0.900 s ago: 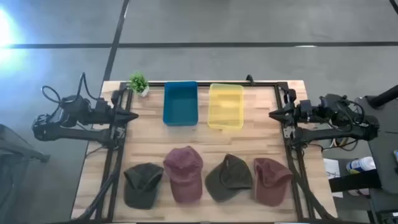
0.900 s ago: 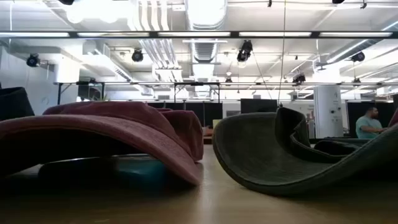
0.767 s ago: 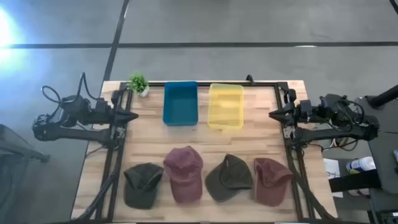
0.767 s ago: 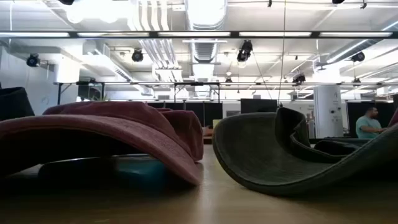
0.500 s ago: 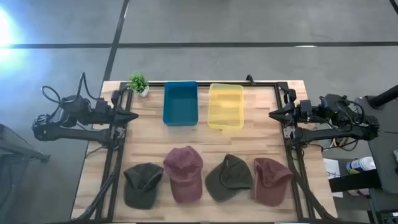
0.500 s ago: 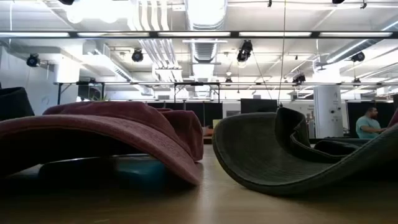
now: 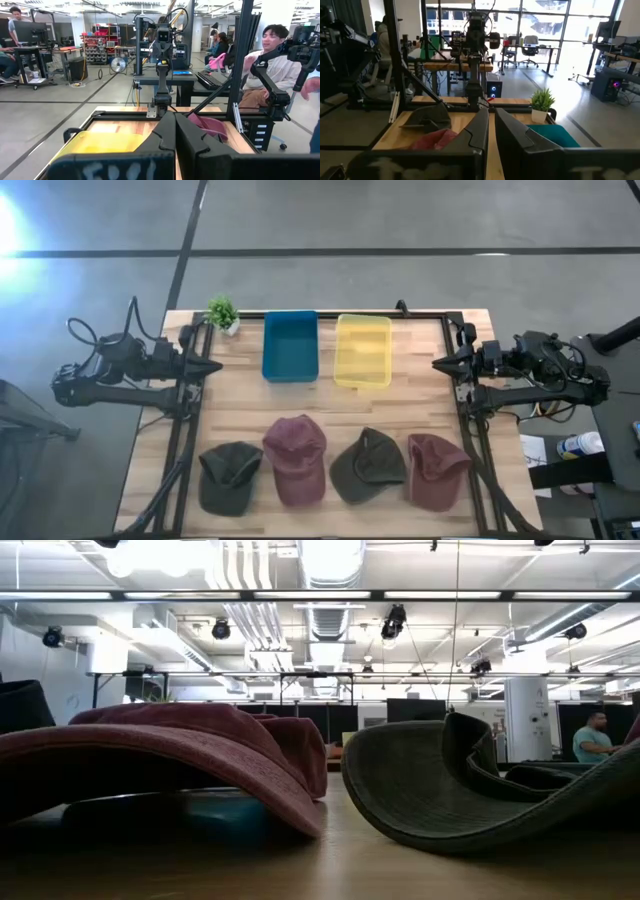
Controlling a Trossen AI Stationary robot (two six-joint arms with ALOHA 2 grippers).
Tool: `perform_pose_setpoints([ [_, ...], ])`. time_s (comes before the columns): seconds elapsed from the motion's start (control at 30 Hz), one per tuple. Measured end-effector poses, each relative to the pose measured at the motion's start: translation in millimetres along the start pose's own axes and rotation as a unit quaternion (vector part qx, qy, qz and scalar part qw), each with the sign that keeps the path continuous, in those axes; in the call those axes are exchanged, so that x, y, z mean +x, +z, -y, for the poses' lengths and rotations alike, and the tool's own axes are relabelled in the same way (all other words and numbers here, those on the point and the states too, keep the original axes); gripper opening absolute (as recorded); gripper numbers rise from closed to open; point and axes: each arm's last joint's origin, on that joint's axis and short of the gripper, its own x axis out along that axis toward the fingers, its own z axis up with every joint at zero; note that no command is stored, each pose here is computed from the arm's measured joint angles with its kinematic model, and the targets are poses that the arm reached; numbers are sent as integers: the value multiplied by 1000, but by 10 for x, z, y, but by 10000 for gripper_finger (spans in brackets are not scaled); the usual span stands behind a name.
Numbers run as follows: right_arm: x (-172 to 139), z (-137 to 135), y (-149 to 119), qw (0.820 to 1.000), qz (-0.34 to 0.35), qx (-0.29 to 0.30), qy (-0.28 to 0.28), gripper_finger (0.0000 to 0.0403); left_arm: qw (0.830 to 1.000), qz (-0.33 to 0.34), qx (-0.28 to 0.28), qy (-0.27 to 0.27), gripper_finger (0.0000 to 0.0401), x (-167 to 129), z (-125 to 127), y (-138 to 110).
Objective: Pick & Place hat
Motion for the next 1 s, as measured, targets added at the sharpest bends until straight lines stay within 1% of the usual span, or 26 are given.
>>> perform_pose_setpoints([
  [0.2, 0, 0, 10, 1000, 5, -1, 0, 27, 1000, 0, 0, 0, 0, 1, 0, -1],
  [0.27, 18, 1, 52, 999, 25, -19, -2, 27, 1000, 0, 0, 0, 0, 1, 0, -1],
  [0.4, 46, 18, 141, 997, 68, -10, -31, 27, 1000, 0, 0, 0, 0, 0, 0, 0],
  [0.43, 47, 20, 153, 997, 75, 1, -34, 27, 1000, 0, 0, 0, 0, 0, 0, 0],
  [0.47, 48, 21, 165, 996, 82, 26, -34, 27, 1000, 0, 0, 0, 0, 1, 0, -1],
  [0.53, 43, 22, 193, 989, 99, 107, -27, 27, 1000, 0, 0, 0, 0, 0, 0, -1],
  [0.57, 37, 28, 218, 984, 114, 130, -33, 27, 1000, 0, 0, 0, 0, -1, 0, 0],
  [0.67, 62, 61, 272, 970, 150, 175, -78, 27, 1000, 0, 0, 0, 0, 0, 0, 0],
  [0.7, 100, 63, 277, 966, 154, 190, -80, 27, 1000, 0, 0, 0, 0, 0, 0, -1],
  [0.77, 223, 64, 259, 959, 144, 231, -77, 27, 1000, 0, 0, 0, 0, -1, 0, 0],
  [0.87, 432, 54, 164, 952, 98, 282, -66, 27, 1000, -1, 0, 0, 0, 1, 0, -2],
  [0.93, 548, 39, 113, 954, 69, 287, -47, 27, 1000, -1, 0, 0, 0, 0, 0, -2],
  [1.0, 634, 18, 90, 957, 49, 285, -14, 27, 1000, 3, 3, 0, 0, 0, 0, 5],
])
